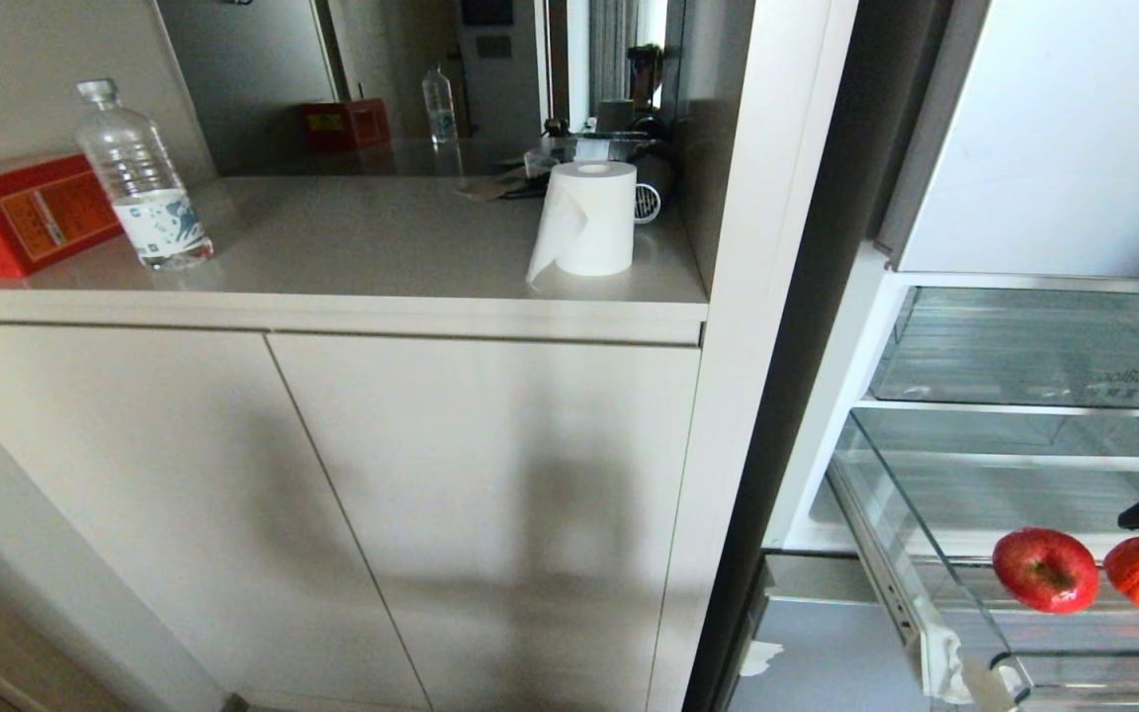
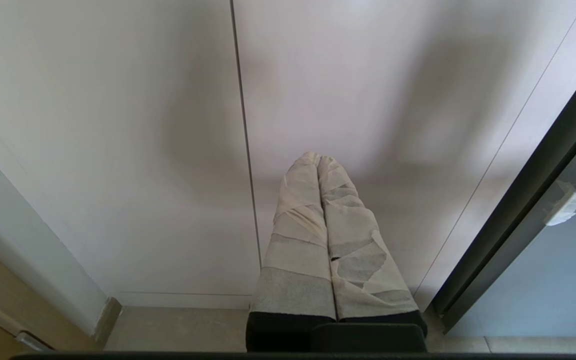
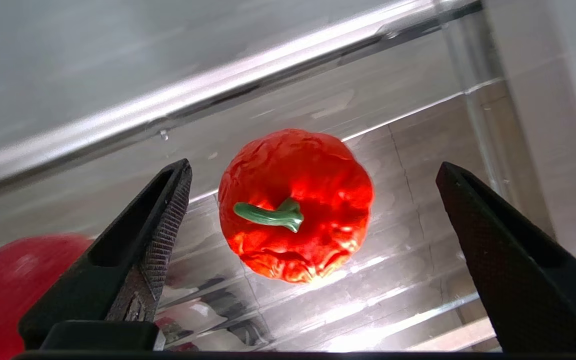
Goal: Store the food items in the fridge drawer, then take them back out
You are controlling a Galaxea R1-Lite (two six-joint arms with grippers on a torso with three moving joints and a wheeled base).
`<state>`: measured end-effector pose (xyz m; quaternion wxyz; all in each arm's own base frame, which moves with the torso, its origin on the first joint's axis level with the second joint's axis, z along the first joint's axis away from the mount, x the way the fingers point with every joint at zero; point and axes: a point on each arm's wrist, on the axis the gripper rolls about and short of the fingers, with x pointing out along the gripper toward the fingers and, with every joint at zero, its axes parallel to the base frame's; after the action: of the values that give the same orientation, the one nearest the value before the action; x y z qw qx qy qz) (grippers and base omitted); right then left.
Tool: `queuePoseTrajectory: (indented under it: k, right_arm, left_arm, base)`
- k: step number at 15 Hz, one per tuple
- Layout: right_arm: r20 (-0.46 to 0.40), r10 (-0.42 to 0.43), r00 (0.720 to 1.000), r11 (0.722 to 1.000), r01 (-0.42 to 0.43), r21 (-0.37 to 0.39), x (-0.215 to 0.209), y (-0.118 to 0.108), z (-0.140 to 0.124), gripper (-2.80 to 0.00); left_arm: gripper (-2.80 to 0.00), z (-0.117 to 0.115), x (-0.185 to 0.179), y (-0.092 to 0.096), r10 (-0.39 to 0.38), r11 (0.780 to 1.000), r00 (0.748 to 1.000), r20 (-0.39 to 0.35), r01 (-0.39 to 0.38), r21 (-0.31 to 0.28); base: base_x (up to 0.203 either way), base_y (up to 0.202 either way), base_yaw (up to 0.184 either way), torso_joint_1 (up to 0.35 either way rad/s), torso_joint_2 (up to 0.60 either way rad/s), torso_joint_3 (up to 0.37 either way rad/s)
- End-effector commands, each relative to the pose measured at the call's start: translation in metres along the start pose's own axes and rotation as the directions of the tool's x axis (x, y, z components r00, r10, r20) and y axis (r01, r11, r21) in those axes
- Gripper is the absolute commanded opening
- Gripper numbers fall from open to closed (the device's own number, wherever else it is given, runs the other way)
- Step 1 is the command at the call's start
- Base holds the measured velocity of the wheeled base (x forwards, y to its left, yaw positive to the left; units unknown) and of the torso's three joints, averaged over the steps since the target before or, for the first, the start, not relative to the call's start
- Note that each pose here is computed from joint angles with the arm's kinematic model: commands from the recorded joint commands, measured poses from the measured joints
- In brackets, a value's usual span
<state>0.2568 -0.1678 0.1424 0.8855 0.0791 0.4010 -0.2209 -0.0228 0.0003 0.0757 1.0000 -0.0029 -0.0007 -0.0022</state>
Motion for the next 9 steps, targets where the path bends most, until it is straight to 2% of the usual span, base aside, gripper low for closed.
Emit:
queuePoseTrajectory:
  k: [1, 9]
  right_arm:
    - [-0.032, 0.003, 0.999, 1.000, -0.004, -0.003, 0.008, 0.000, -0.005, 0.00]
    - [-0.092, 0.011, 0.996, 1.000, -0.011, -0.003, 0.024, 0.001, -0.013, 0.00]
  left_arm:
    - [-2.80, 0.000, 0.000, 0.000, 0.001, 1.000, 1.000, 0.002, -0.001, 0.000]
    - [-2.80, 0.000, 0.000, 0.000, 0.000, 1.000, 1.000, 0.002, 0.000, 0.000]
  base:
    - [0.000, 0.000, 0.000, 0.000, 0.00, 0.000]
    - [0.000, 0.000, 0.000, 0.000, 0.00, 0.000]
